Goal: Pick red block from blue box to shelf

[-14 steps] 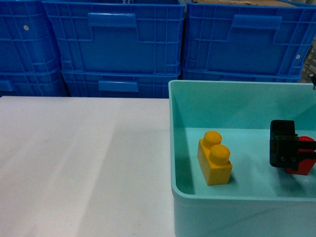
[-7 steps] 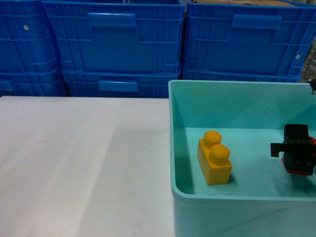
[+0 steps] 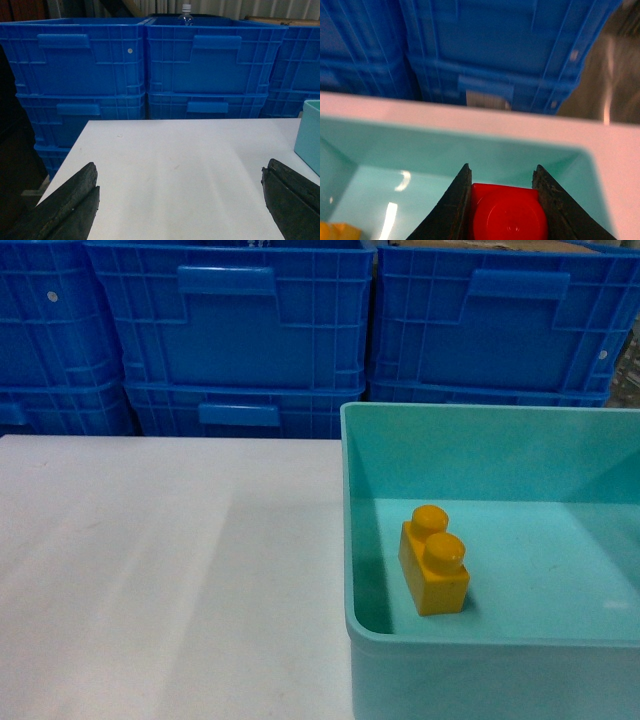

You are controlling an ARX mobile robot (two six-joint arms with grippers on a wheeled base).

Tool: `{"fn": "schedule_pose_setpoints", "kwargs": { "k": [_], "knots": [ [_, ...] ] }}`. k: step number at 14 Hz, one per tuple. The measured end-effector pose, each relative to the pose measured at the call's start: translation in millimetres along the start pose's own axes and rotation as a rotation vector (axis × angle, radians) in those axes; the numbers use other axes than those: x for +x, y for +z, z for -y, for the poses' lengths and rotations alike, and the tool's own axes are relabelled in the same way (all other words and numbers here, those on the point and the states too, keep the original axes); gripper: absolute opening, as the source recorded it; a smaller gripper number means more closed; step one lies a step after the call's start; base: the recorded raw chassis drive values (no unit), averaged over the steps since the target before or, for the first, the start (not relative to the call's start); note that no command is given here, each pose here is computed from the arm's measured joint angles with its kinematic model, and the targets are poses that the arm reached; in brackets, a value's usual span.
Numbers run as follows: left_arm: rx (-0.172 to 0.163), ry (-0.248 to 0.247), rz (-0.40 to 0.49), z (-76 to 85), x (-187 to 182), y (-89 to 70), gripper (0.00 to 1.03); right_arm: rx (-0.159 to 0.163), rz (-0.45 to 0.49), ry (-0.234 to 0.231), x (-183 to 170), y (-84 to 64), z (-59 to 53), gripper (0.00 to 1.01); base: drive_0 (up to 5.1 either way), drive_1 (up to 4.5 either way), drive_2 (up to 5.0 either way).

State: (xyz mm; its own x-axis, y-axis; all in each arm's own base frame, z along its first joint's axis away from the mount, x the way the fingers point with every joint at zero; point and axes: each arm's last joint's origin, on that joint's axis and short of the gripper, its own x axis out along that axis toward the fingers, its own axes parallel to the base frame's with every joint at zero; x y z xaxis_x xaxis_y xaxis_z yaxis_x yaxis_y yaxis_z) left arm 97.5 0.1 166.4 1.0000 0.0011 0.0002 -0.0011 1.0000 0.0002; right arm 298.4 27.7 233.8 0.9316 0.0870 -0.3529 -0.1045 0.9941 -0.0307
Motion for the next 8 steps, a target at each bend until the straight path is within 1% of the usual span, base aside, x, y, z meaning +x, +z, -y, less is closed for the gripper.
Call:
{"fn": "schedule_pose_setpoints", "kwargs": {
  "k": [1, 2, 3, 4, 6, 8],
  "knots": [
    [0.0, 0.0, 0.0, 0.0, 0, 0.0, 0.98, -0.019, 0.076, 0.014, -14, 20.6, 5.9, 0.29, 0.0, 0.0, 0.0],
    [0.0, 0.0, 0.0, 0.0, 0, 0.0, 0.98, -0.035, 0.138, 0.024, -28, 33.6, 9.8, 0.29, 0.0, 0.0, 0.0],
    [0.0, 0.0, 0.0, 0.0, 0, 0.0, 0.98, -0.041, 0.174, 0.048, -46, 39.9, 12.4, 0.29, 0.0, 0.0, 0.0],
    [0.0, 0.0, 0.0, 0.0, 0, 0.0, 0.98, -0.042, 0.183, 0.057, -55, 36.9, 11.8, 0.29, 0.0, 0.0, 0.0],
    [0.0, 0.0, 0.0, 0.0, 0, 0.0, 0.98, -0.032, 0.177, 0.085, -70, 22.8, 11.1, 0.29, 0.0, 0.0, 0.0],
    [0.0, 0.0, 0.0, 0.0, 0, 0.0, 0.98, -0.035, 0.255, 0.083, -84, 19.9, 12.7, 0.29, 0.0, 0.0, 0.0]
  ]
}}
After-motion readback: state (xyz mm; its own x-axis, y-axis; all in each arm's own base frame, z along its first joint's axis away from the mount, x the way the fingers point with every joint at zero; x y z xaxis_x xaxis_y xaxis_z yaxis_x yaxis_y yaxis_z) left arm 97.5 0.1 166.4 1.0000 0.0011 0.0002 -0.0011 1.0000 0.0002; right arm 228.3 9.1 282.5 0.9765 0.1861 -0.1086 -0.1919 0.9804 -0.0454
